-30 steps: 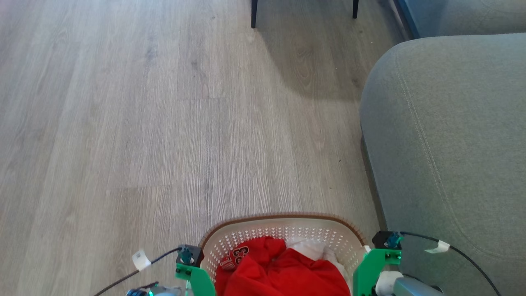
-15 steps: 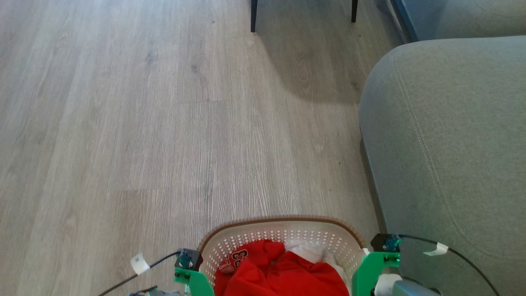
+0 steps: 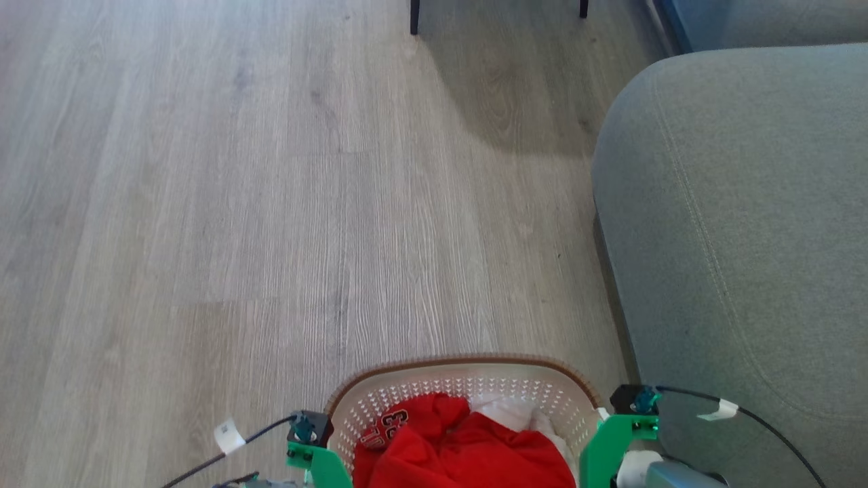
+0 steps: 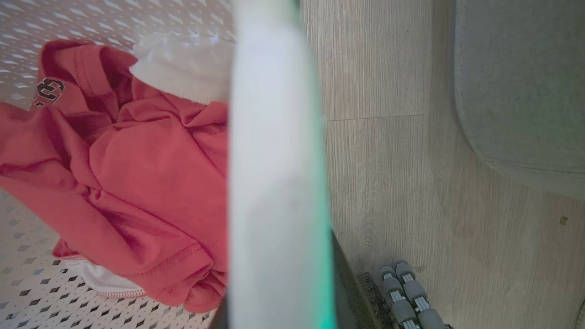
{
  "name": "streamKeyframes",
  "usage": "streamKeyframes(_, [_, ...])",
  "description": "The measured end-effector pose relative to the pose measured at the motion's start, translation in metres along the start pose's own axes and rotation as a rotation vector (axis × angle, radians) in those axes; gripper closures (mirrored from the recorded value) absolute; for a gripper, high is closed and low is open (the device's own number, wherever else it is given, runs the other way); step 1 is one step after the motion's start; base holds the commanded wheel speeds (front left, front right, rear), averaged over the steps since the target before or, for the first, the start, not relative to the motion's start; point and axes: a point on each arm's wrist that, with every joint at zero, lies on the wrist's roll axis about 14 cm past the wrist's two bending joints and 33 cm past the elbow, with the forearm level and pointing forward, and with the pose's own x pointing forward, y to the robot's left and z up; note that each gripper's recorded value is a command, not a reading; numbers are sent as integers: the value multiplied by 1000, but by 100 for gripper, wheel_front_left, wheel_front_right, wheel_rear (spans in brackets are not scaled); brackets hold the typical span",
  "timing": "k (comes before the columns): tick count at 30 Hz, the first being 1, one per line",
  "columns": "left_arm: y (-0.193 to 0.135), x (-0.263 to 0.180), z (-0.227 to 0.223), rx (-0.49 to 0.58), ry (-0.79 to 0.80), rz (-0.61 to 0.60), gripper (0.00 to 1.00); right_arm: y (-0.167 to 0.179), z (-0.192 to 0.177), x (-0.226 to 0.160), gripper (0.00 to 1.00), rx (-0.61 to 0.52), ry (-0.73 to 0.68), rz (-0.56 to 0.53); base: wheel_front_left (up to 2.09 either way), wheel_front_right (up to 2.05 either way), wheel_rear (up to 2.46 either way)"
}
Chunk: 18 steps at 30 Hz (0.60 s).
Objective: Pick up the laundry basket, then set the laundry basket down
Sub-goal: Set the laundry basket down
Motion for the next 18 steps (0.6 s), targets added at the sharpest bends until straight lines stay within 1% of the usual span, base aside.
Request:
streamKeyframes(5, [1,4,2,-10,7,-4,100,-2,4,5,100,-5,10,-1,0,0,0])
streamKeyframes(12, [12,16,33,2,-22,2,100,-5,37,19,100,-17,-25,-2,0,0,0])
streamKeyframes(18, [24,33,59,3,-41,5,100,-10,65,40,100,-37,-34,-2,0,0,0])
